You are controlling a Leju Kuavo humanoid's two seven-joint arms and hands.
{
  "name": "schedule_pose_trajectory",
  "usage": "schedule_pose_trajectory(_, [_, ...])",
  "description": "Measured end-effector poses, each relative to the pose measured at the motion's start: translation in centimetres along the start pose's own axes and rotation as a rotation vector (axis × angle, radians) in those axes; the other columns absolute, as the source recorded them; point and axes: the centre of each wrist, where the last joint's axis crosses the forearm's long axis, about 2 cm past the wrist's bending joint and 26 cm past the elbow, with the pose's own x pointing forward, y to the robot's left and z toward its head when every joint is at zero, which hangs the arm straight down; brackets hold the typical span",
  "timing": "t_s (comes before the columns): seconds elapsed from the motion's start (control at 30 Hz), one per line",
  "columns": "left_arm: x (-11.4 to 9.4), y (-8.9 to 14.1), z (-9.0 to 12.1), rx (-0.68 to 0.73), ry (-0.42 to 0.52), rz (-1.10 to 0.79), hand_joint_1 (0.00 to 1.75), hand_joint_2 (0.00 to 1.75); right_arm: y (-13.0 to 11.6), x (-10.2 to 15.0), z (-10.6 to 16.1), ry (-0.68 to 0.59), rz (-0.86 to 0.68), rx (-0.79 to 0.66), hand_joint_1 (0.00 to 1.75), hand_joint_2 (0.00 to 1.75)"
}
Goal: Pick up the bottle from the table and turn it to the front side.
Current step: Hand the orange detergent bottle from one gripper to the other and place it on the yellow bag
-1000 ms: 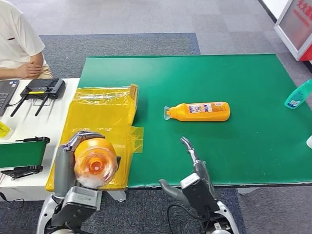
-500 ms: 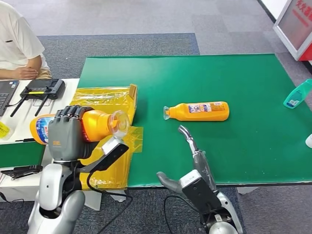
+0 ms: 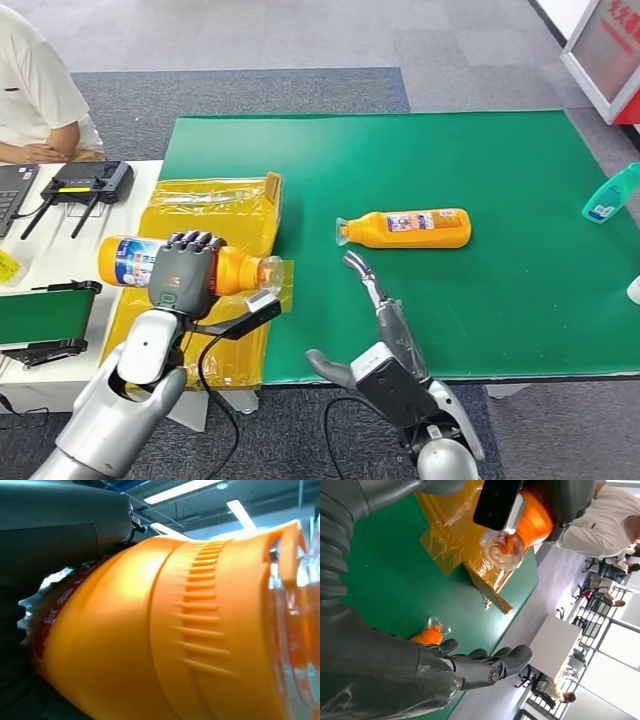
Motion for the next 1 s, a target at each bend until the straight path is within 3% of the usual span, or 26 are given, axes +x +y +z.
schedule_pose_trajectory(0.2, [-0.6, -2.3, -0.8, -0.100, -0.021, -0.011, 1.75, 1.75, -0.1, 0.0, -0.1, -0.010, 0.003, 0.009, 0.00, 1.75])
schedule_pose_trajectory(0.43, [-0.7, -5.2, -0.5, -0.220, 0.041, 0.063, 1.75, 1.75, -0.2, -0.1, 0.1, -0.005, 0.002, 0.012, 0.00, 1.75])
schedule_pose_trajectory(0.67, [1.0, -6.0, -0.4, -0.222, 0.049, 0.209, 1.75, 1.75, -0.2, -0.3, 0.4, 0.003, -0.005, 0.010, 0.00, 1.75])
schedule_pose_trajectory(1.0, [3.5, -6.5, -0.7, -0.246, 0.033, 0.255, 1.75, 1.75, -0.2, -0.7, 0.5, 0.010, -0.011, 0.013, 0.00, 1.75])
